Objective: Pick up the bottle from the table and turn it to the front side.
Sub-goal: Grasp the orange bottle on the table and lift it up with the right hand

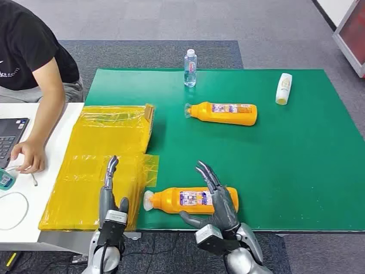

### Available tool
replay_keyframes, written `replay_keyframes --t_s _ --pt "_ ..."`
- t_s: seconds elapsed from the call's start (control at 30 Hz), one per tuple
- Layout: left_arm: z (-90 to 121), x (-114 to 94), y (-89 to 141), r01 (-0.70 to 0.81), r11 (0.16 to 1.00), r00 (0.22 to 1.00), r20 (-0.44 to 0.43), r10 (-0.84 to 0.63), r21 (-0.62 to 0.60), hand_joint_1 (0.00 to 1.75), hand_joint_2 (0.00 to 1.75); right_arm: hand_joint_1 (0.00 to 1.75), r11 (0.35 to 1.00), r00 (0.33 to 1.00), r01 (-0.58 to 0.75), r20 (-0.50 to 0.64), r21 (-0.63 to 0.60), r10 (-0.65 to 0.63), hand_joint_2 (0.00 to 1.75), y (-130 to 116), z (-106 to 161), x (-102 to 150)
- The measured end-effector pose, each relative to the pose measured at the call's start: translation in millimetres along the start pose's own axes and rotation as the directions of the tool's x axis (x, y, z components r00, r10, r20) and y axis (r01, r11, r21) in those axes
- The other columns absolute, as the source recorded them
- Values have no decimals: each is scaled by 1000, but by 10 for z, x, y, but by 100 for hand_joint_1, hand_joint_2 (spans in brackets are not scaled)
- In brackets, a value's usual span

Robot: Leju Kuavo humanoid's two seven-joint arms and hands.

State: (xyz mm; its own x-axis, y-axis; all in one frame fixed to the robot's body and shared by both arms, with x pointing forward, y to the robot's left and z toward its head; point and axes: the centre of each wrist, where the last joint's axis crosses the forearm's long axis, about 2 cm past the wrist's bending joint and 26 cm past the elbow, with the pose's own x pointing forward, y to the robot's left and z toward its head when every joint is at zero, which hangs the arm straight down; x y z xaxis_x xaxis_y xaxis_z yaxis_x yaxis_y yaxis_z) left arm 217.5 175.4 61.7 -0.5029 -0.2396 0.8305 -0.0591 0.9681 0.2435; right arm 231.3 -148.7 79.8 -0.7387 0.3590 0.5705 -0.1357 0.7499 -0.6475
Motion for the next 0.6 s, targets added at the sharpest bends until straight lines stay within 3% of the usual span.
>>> replay_keyframes --t_s 0.1,0.2,0.33,0.6 --pt "-1 -7 -3 1 1000 1000 1 -1 -9 0 0 0 986 989 -150 17 71 149 175 -34 54 -119" --pt "-25 -20 -11 0 1000 1000 6 0 -31 0 0 0 926 948 -317 68 206 309 175 -112 130 -338" --pt "-48 -32 -20 -2 998 1000 12 3 -55 0 0 0 889 949 -312 66 334 308 175 -215 219 -586" --pt "-57 -29 -45 -8 998 1000 12 9 -65 0 0 0 867 952 -300 67 397 298 175 -275 175 -718"
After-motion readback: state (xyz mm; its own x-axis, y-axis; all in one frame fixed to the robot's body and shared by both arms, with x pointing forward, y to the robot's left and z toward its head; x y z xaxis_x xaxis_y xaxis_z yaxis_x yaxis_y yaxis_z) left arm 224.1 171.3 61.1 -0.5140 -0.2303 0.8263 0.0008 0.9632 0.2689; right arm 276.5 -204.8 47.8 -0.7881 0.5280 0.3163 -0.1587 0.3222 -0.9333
